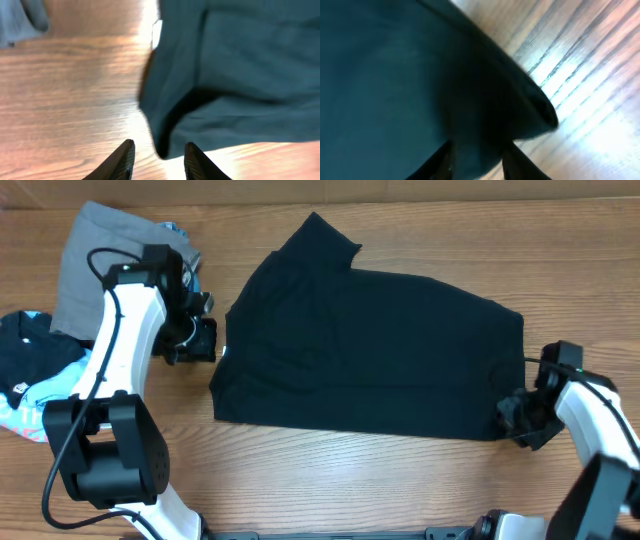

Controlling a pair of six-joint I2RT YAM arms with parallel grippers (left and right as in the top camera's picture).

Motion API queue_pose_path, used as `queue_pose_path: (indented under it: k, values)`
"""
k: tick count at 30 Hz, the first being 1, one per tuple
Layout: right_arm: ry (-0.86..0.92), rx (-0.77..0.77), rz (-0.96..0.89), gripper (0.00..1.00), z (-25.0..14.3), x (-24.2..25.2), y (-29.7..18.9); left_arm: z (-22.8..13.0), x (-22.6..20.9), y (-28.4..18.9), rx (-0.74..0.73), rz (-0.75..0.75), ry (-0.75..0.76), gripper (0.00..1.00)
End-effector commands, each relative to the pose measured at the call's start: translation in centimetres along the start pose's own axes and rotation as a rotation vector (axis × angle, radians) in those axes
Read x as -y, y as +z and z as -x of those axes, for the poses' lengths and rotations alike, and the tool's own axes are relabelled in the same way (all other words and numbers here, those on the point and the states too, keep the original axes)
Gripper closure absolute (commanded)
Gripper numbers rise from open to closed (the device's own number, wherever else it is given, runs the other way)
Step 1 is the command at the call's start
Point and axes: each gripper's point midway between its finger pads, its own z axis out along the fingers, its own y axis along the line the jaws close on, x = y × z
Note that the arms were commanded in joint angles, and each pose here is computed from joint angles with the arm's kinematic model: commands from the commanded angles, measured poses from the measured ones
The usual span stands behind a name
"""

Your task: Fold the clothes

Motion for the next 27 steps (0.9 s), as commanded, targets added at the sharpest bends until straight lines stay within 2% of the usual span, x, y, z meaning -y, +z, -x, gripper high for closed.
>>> queue_pose_path:
  k: [1, 4, 8, 9, 11, 12, 14, 15, 17, 18, 20, 21, 27]
  values:
    - [-0.061, 0.161, 0.173, 0.64, 2.7, -3.3, -6.1, 2.5, 2.7, -2.4, 0.095, -0.115, 0.055, 0.65]
    - [-0.138, 0.237, 0.328, 0.58, 3.1, -5.8, -10.5, 3.0, 4.3, -3.2, 0.12, -0.157, 0.083, 0.67]
    - [-0.147, 0.227, 0.418, 0.57, 2.2, -6.9, -12.2, 0.4, 6.0, -1.5, 0.002, -0.164, 0.064, 0.71]
    - [-0.144, 0.209, 0.408, 0.57, 2.0, -6.8, -11.9, -0.2, 6.2, -0.9, -0.023, -0.164, 0.056, 0.7]
    - [-0.137, 0.165, 0.38, 0.58, 1.4, -6.3, -10.8, -1.7, 6.3, 1.2, -0.077, -0.161, 0.031, 0.59]
    - [-0.133, 0.141, 0.366, 0.58, 1.2, -6.2, -10.0, -2.4, 6.2, 2.5, -0.103, -0.161, 0.014, 0.59]
    - [-0.127, 0.102, 0.343, 0.65, 0.9, -5.9, -8.6, -3.5, 5.9, 4.5, -0.129, -0.159, -0.019, 0.64]
    - [-0.122, 0.078, 0.328, 0.71, 0.7, -5.7, -7.6, -3.9, 5.7, 5.7, -0.132, -0.158, -0.03, 0.67]
    - [-0.117, 0.043, 0.307, 0.77, 0.6, -5.6, -6.0, -4.1, 5.4, 7.4, -0.117, -0.158, -0.038, 0.8]
    - [-0.114, 0.027, 0.297, 0.84, 0.6, -5.6, -5.1, -4.1, 5.3, 8.1, -0.108, -0.157, -0.048, 0.87]
    - [-0.111, 0.0, 0.291, 0.93, 0.7, -5.7, -3.5, -3.9, 4.9, 9.2, -0.082, -0.144, -0.061, 0.95]
    - [-0.108, -0.018, 0.292, 0.96, 0.6, -5.8, -2.6, -3.8, 4.3, 9.7, -0.067, -0.112, -0.072, 0.96]
    - [0.034, -0.119, 0.222, 0.96, -0.9, -4.5, 3.0, -5.5, 1.0, 11.8, -0.08, 0.062, -0.158, 0.96]
